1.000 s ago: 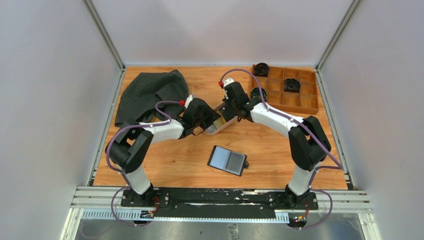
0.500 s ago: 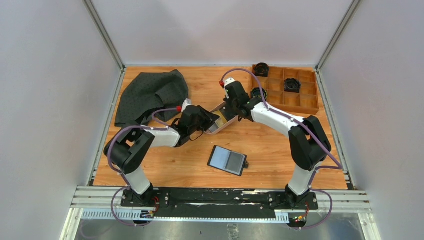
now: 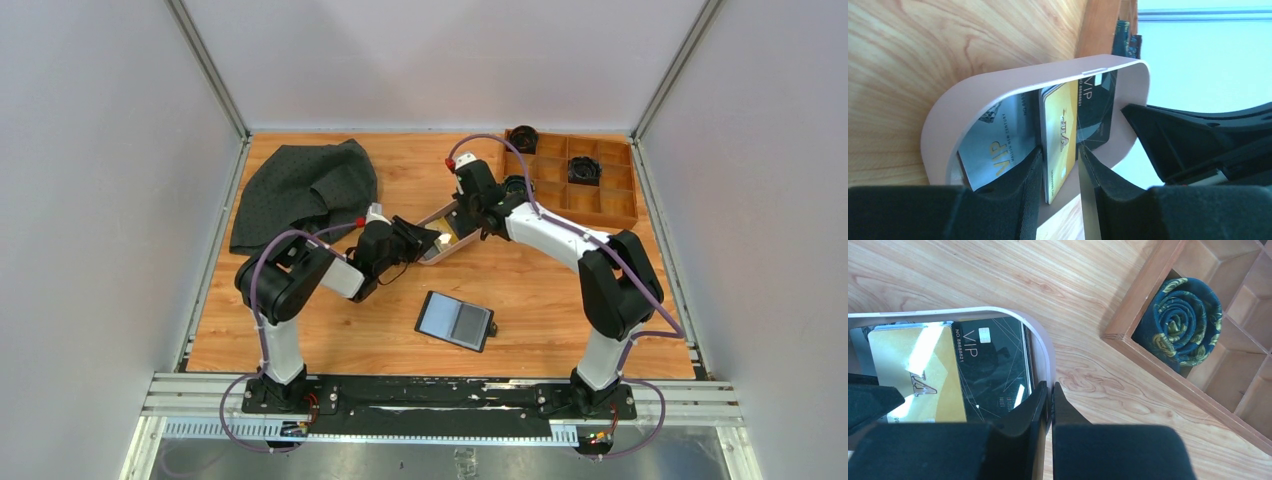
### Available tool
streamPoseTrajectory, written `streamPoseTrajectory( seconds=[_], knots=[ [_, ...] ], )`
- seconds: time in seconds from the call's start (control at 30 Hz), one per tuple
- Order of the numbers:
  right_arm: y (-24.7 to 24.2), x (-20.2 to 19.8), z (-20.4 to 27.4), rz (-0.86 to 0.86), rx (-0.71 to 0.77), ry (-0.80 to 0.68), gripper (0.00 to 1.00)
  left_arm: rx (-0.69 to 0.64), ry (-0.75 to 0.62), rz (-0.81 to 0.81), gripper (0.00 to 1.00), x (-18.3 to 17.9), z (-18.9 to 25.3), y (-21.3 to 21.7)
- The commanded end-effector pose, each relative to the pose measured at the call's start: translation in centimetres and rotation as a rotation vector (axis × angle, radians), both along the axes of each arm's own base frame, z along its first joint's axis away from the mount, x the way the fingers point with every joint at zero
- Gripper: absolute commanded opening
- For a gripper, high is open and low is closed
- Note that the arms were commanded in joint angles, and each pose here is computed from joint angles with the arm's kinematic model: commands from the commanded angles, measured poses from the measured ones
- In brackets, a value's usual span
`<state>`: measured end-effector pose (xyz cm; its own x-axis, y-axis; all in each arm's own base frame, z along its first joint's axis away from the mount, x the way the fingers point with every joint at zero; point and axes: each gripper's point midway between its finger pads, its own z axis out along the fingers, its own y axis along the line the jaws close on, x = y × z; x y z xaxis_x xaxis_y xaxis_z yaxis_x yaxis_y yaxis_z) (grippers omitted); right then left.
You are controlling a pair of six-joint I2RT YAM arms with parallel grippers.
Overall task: Put the credit cards into the card holder
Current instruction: Pick up the credit card from the storage box, then place the storage box at the center of the board.
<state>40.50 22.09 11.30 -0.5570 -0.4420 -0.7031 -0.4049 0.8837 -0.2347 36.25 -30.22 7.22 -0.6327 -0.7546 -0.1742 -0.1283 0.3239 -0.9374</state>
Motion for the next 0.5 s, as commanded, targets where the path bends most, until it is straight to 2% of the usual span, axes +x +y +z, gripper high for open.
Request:
streamPoseTrajectory(
  seconds=[0.0,0.2,0.33,0.47],
  knots=[
    [2.1,-0.8,-0.4,0.042,0.083,0.043,0.00,-0.141,-0.176,-0.063,0.32,0.4,5.0,-1.6],
    [2.2,-0.9,-0.5,0.048,0.092,0.054,0.00,-0.187,-0.221,-0.078,0.19,0.4,5.5,-1.8],
    [2.2,-0.9,-0.6,0.054,0.102,0.066,0.00,-0.157,-0.195,-0.094,0.19,0.4,4.5,-2.0],
    [2.0,-0.8,-0.7,0.052,0.105,0.070,0.00,-0.122,-0.162,-0.096,0.12,0.4,3.4,-1.8]
  ],
)
